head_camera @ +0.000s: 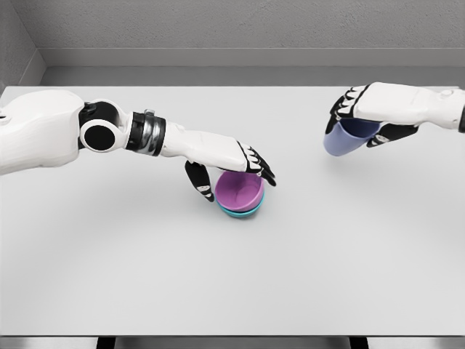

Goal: Stacking bowl and cup with both arms

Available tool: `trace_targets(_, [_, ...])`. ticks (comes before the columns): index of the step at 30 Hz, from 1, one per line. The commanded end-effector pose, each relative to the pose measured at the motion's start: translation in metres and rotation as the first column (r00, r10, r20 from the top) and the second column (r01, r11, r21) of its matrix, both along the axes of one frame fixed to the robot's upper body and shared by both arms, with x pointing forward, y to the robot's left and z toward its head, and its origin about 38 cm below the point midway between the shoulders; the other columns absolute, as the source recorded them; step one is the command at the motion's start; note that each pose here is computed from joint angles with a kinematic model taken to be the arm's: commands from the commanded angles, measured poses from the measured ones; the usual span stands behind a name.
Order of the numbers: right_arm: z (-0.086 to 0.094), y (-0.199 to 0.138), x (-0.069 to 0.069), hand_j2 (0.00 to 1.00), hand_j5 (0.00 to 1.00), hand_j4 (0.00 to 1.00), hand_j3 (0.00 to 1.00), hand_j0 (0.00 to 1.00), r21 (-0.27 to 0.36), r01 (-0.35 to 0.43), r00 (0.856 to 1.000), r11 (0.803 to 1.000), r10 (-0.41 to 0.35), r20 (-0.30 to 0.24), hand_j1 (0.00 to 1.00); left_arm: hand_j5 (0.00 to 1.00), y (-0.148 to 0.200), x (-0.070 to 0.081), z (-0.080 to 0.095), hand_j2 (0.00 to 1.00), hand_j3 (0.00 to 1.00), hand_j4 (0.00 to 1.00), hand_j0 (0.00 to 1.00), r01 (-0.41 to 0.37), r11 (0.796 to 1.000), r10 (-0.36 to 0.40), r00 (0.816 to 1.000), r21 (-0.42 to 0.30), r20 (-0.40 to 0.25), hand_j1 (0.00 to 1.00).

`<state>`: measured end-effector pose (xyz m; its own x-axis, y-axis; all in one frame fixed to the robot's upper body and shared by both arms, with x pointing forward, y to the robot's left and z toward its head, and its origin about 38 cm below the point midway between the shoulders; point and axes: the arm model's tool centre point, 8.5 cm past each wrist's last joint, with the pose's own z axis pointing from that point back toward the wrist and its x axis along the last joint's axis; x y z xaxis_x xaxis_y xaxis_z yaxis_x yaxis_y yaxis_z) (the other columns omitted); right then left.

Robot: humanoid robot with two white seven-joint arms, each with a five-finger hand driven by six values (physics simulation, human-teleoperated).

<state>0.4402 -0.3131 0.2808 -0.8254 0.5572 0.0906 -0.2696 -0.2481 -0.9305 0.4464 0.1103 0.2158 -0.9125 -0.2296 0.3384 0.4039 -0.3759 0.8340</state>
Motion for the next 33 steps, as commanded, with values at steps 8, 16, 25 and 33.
trace_targets(8, [0.007,0.008,-0.002,0.66,0.66,0.66,0.66,0.66,0.014,-0.024,1.0,1.0,0.024,0.015,0.66,1.0,0.027,0.009,0.021,1.0,1.0,1.0,1.0,-0.079,0.996,0.079,0.997,-0.051,-0.001,1.0])
trace_targets(16, [0.013,0.022,-0.008,0.66,0.66,0.66,0.66,0.66,0.018,-0.069,0.997,0.997,0.068,0.029,0.66,1.0,0.103,0.012,0.059,1.0,1.0,1.0,1.0,-0.236,0.961,0.242,0.97,-0.147,0.022,1.0])
trace_targets(25, [0.015,0.028,-0.01,0.66,0.66,0.66,0.66,0.66,0.022,-0.088,0.995,0.996,0.087,0.037,0.66,1.0,0.169,0.004,0.059,1.0,1.0,1.0,1.0,-0.397,0.869,0.409,0.912,-0.296,-0.021,1.0])
trace_targets(33, [0.023,0.04,-0.016,0.65,0.65,0.65,0.65,0.65,0.028,-0.13,0.99,0.991,0.128,0.056,0.65,1.0,0.21,-0.007,0.041,1.0,1.0,1.0,1.0,-0.496,0.8,0.503,0.861,-0.336,-0.073,1.0])
